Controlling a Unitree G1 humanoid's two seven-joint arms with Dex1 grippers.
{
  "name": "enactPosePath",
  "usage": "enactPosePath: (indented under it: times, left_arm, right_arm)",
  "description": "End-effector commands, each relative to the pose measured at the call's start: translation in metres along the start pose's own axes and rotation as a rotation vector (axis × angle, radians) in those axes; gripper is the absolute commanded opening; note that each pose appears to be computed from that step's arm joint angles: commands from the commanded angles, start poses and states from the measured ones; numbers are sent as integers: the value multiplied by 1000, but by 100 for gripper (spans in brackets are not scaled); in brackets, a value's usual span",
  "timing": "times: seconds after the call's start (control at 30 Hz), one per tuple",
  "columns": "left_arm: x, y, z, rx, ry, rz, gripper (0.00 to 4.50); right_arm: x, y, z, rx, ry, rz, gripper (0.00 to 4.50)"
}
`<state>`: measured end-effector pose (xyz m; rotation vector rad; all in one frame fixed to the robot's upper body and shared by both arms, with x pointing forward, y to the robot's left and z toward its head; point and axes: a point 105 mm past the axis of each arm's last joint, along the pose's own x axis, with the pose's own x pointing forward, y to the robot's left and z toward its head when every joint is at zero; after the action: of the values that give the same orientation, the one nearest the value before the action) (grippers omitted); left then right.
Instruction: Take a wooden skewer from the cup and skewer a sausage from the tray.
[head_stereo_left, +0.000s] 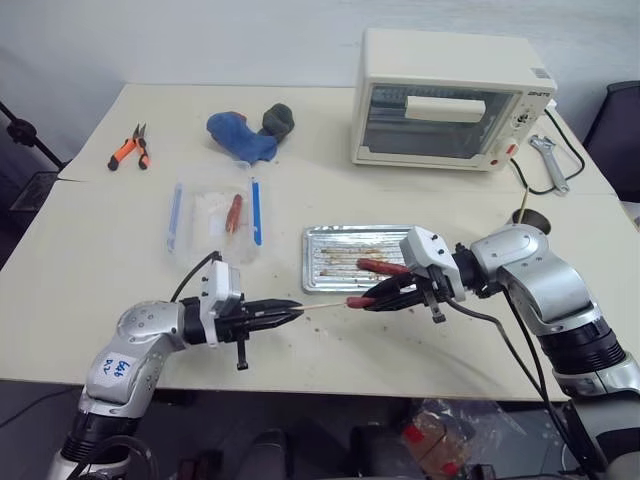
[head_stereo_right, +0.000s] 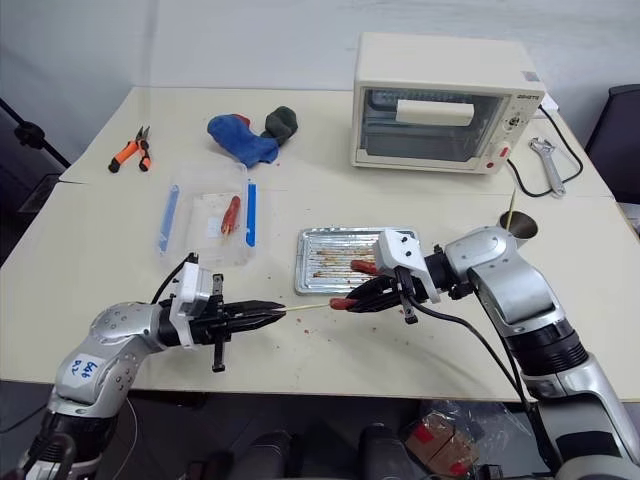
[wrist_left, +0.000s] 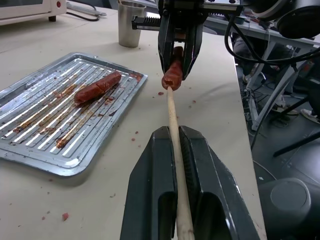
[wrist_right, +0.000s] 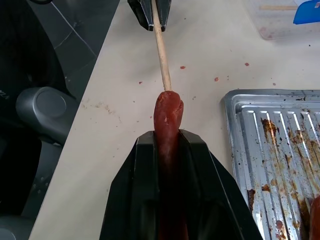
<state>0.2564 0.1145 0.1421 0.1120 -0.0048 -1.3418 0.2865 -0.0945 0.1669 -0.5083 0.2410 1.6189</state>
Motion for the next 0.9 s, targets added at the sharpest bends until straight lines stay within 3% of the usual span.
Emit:
enactPosePath:
  times: [0.03, 0.47, 0.9]
  left_arm:
    - [8, -9, 14, 52, -40, -70, 0]
    - [-18, -11, 13, 45, 19, -66, 0]
    - [-16, -12, 12, 39, 10, -64, 0]
  right_arm:
    - [15, 18, 20, -108, -59, 125, 49]
    - [2, 10, 11, -76, -44, 77, 49]
    - [0, 10, 7, -61, -35, 70, 49]
